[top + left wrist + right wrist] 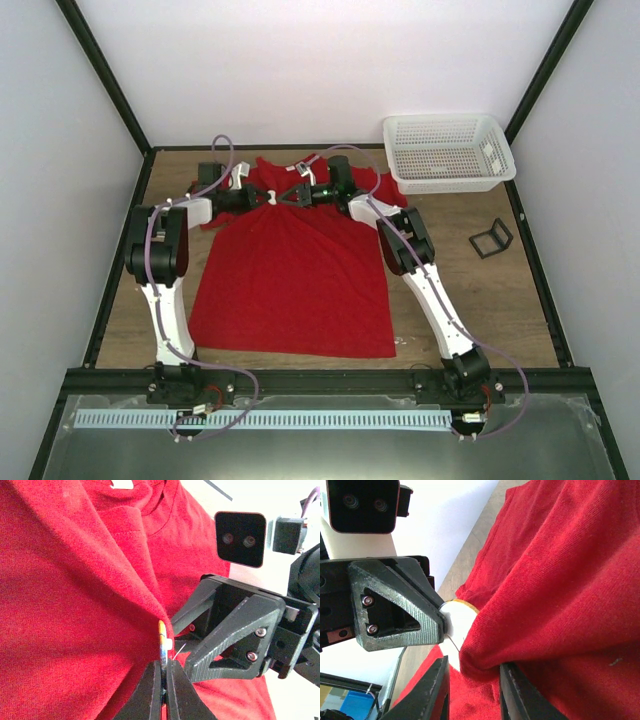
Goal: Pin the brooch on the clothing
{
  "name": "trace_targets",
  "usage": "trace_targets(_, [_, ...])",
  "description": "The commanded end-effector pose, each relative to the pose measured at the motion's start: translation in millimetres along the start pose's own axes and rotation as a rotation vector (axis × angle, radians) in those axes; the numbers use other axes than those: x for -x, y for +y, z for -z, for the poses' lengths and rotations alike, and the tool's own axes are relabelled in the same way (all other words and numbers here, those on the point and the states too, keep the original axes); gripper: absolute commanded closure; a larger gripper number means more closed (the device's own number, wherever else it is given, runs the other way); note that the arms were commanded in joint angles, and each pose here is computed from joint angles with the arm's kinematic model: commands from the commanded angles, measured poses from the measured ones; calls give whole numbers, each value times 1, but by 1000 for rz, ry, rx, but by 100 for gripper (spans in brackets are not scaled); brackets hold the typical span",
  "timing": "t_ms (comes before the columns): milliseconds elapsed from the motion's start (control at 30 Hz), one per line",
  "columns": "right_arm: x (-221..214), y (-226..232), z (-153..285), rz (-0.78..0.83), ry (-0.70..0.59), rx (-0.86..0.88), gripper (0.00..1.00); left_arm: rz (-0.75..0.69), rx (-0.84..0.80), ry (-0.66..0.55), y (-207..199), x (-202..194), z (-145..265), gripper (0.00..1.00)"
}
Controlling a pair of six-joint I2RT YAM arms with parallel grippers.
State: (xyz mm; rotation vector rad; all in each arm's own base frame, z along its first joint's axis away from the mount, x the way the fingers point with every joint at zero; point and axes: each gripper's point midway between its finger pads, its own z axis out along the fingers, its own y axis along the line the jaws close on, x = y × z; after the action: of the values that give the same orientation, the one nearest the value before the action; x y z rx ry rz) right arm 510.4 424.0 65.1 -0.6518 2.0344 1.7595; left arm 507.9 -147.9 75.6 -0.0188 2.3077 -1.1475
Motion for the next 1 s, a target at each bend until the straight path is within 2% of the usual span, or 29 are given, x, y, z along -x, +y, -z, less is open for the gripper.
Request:
trace_targets(0, [-3, -14, -1, -39, -5, 10, 77, -17, -59, 9, -5, -4, -2, 100])
trace_targets(333, [-5, -20, -2, -59, -2, 10, 77, -71, -159, -1, -24, -7, 2, 100])
trace_targets(500, [-7, -21, -3, -59, 3, 20, 85, -95, -188, -14, -31, -6, 5, 100])
trace_targets(967, [-8, -23, -4, -64, 5, 16, 90, -144, -264, -4, -50, -10, 2, 100])
